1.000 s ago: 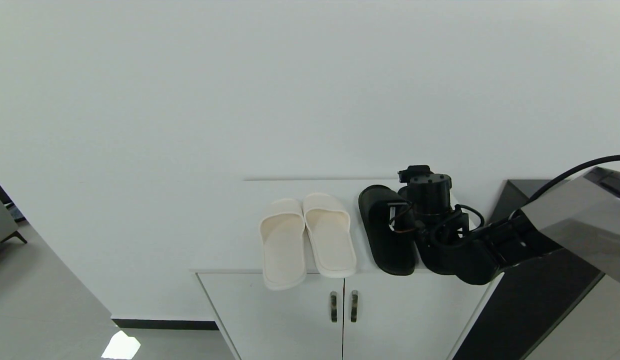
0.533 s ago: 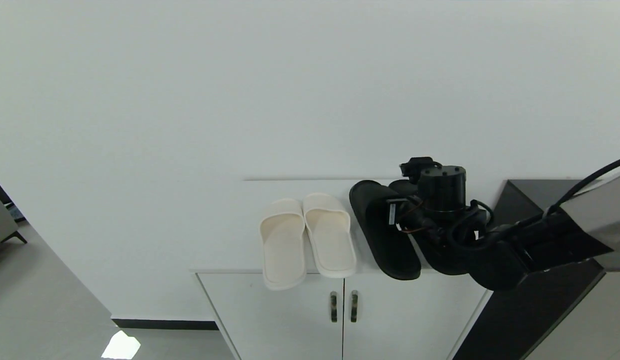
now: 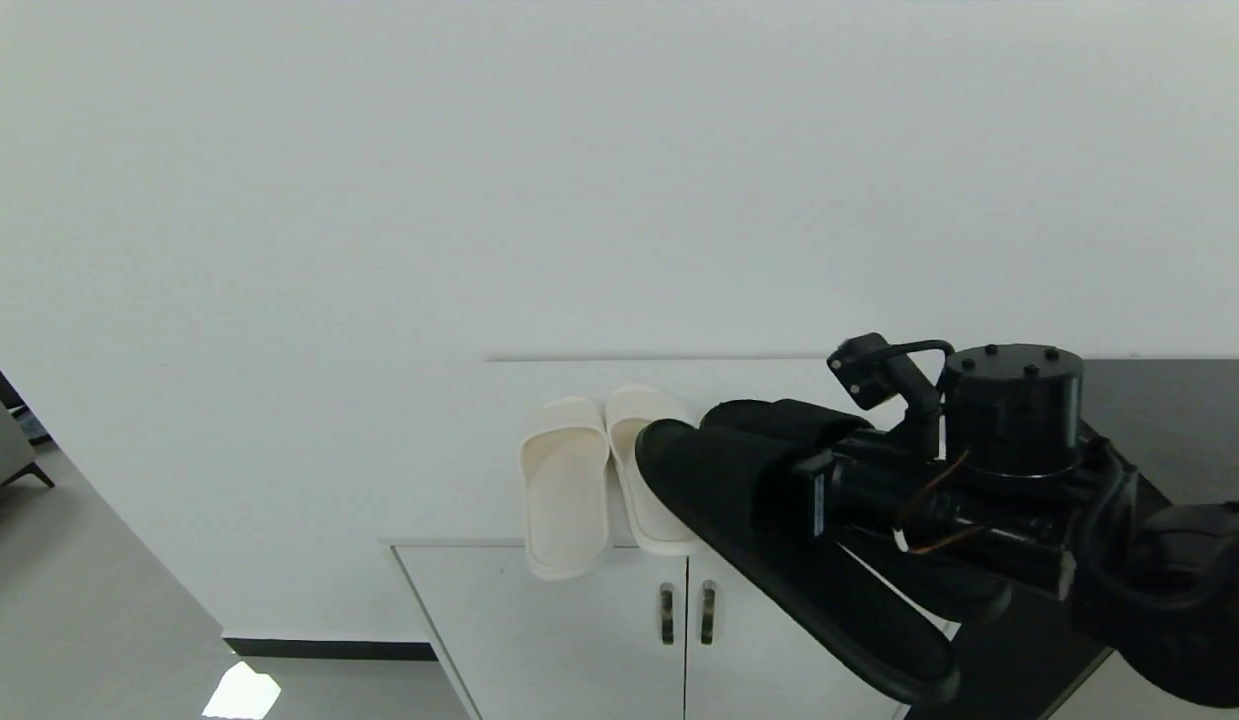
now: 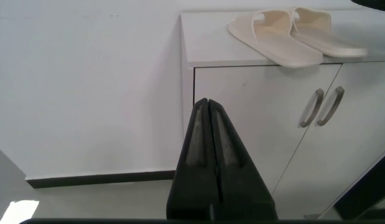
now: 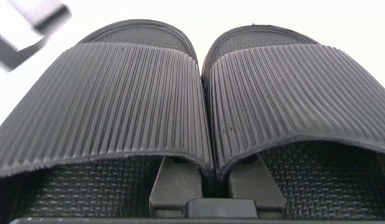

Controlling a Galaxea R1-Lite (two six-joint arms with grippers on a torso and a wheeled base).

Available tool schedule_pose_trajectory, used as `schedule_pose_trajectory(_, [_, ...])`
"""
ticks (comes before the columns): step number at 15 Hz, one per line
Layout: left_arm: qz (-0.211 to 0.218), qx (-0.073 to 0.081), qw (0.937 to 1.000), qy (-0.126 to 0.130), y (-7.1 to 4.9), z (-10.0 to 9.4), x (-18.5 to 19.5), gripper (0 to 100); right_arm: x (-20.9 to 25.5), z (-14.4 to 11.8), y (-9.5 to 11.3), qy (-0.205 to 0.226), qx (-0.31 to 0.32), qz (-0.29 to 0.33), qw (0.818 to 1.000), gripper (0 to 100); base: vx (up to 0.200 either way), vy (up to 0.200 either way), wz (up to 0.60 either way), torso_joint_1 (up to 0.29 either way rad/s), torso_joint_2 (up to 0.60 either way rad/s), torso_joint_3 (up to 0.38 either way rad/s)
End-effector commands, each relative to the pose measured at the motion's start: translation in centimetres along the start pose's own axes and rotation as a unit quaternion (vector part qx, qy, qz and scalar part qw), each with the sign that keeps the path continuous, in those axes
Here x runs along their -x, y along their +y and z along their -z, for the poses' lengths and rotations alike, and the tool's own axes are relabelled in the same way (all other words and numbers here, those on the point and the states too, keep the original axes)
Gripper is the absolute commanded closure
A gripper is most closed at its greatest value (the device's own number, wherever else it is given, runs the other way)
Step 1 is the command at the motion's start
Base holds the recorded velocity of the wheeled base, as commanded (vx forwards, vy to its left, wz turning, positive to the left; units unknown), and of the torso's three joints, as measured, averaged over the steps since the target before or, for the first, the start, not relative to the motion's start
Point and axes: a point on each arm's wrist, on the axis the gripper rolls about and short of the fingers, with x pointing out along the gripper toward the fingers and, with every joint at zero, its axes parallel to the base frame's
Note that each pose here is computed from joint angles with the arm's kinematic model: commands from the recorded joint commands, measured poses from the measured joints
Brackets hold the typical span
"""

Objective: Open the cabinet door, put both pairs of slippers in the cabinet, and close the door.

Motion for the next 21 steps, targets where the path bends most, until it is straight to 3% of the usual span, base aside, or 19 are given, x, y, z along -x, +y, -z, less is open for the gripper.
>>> schedule_pose_trajectory(1, [0.001,0.000,1.0000,0.000,0.0,0.0,0.0,100,2.6,0.0,0.7,-0.001,0.001,-0.043,0.999,100,0.000,0.000,0.00,0.000,0.00,0.000])
schedule_pose_trajectory(5, [0.002,0.000,1.0000,0.000,0.0,0.0,0.0,100,3.6,0.0,1.4,0.002,-0.001,-0.076,0.997,100,0.000,0.000,0.00,0.000,0.00,0.000])
schedule_pose_trajectory(14, [0.002,0.001,1.0000,-0.001,0.0,0.0,0.0,100,5.1,0.9,1.4,0.009,-0.002,-0.088,0.996,100,-0.200,0.000,0.00,0.000,0.00,0.002])
schedule_pose_trajectory(19, [0.002,0.002,1.0000,-0.001,0.0,0.0,0.0,100,7.8,2.0,1.9,0.027,-0.001,-0.189,0.982,100,0.000,0.000,0.00,0.000,0.00,0.000])
schedule_pose_trajectory(21, [0.002,0.005,1.0000,-0.001,0.0,0.0,0.0,100,7.8,2.5,1.8,0.033,-0.003,-0.192,0.981,100,0.000,0.000,0.00,0.000,0.00,0.000])
